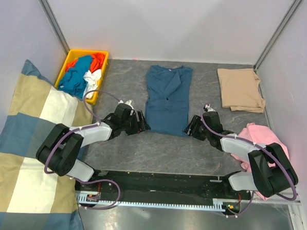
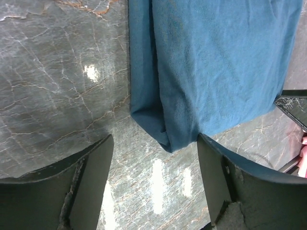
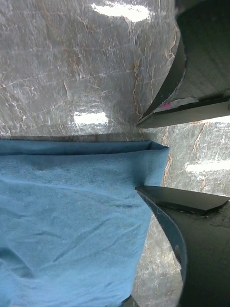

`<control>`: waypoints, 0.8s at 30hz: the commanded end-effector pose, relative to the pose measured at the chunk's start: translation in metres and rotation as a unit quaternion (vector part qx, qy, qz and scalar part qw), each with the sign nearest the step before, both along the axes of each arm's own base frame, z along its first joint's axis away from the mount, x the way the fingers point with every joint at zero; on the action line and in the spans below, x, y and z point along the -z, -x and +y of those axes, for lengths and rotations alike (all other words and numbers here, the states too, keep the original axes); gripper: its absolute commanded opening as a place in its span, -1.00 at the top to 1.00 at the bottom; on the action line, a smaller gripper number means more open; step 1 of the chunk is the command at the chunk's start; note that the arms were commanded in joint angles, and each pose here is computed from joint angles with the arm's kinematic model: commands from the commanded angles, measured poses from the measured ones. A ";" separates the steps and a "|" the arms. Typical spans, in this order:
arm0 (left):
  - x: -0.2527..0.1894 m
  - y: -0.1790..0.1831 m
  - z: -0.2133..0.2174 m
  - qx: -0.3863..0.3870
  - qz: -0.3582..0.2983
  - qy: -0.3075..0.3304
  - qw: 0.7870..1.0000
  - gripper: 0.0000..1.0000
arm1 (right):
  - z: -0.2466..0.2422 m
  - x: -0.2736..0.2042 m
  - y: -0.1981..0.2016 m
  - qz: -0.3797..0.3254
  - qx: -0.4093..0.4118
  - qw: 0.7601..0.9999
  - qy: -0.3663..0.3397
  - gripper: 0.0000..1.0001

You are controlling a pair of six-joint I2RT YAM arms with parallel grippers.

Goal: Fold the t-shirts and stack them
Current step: Fold the tshirt

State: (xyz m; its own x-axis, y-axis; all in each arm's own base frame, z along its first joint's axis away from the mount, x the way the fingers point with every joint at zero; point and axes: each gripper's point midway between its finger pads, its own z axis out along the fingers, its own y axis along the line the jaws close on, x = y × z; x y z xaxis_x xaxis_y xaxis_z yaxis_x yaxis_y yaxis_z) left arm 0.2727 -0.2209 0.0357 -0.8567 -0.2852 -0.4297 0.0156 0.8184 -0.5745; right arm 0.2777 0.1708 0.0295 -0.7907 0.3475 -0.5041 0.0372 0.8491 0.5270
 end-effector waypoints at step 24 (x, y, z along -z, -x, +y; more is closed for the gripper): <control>0.042 0.004 -0.005 0.004 0.052 -0.021 0.998 0.54 | 0.001 0.031 0.026 0.063 -0.015 0.998 -0.001 0.68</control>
